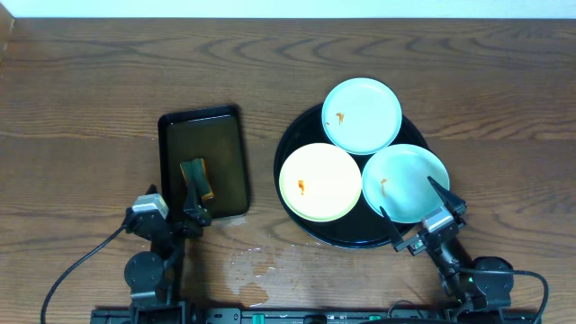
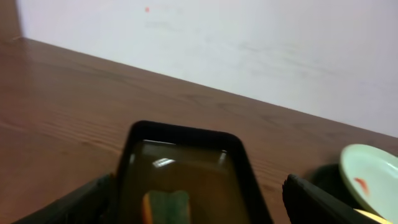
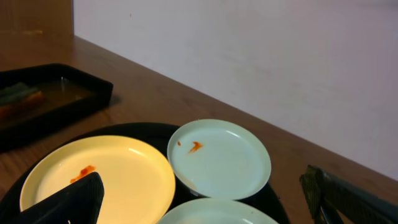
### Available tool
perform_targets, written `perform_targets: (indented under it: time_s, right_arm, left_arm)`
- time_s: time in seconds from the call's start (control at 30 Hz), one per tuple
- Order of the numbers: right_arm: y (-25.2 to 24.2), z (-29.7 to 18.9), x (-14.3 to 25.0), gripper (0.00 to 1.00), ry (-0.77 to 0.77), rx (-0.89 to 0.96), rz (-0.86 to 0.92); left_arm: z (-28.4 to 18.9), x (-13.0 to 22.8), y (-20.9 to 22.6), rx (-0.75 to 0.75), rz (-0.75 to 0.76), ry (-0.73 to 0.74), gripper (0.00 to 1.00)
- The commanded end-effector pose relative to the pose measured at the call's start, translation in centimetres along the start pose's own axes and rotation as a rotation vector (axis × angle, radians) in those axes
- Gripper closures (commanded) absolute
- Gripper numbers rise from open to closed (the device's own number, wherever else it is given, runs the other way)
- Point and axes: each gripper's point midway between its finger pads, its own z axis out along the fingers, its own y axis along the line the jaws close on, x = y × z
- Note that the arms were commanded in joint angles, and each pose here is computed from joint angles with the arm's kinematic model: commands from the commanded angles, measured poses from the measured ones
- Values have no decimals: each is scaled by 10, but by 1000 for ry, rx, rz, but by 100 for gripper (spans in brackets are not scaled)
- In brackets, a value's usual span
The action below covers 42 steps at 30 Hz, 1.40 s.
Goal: Clean dirty plates on tray and stack at the side
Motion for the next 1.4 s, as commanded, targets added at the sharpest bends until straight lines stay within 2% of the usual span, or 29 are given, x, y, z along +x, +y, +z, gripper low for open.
perform_targets:
  time_s: [0.0,0.2,0.33,0.43,0.53,0.7,0.93,1.1,1.17,1.27,1.3,1.37]
  right_arm:
    - [1,0,1,1,1,0,3]
    - [4,-4,-45,1,-181,-38,12]
    - [-4,-9,-66,1,-201,-13,61]
    - [-8,-6,-72,1,-133,-21,103]
    - [-12,4,-77,1,-22,-46,178]
    - [-28,40,-85,1,263,-112,330]
    - [-41,85,-78,1,609,-200,518]
    - [-31,109,-76,1,683,-313,688]
    - [-26,113,-70,1,701,-341,735]
    - [-26,118,-60,1,728,-336,772]
    - [-25,119,-57,1,741,-329,800]
    - [-24,119,-56,1,747,-330,803]
  left_arm:
    - [-3,13,-29,175,-24,59,14]
    - [-8,-21,-47,259,-97,-35,14]
    - [-16,-50,-55,263,-97,-56,14]
    - [-17,-66,-59,241,-110,9,14]
    - [-11,-77,-62,200,-125,138,14]
    - [12,-81,-61,107,-125,459,14]
    - [36,-42,-49,29,-172,747,14]
    - [45,-3,-33,-49,-194,895,16]
    - [48,13,-28,-70,-206,958,20]
    - [52,41,-16,-128,-209,1056,32]
    - [54,60,1,-216,-181,1113,40]
    - [56,82,14,-293,-179,1174,44]
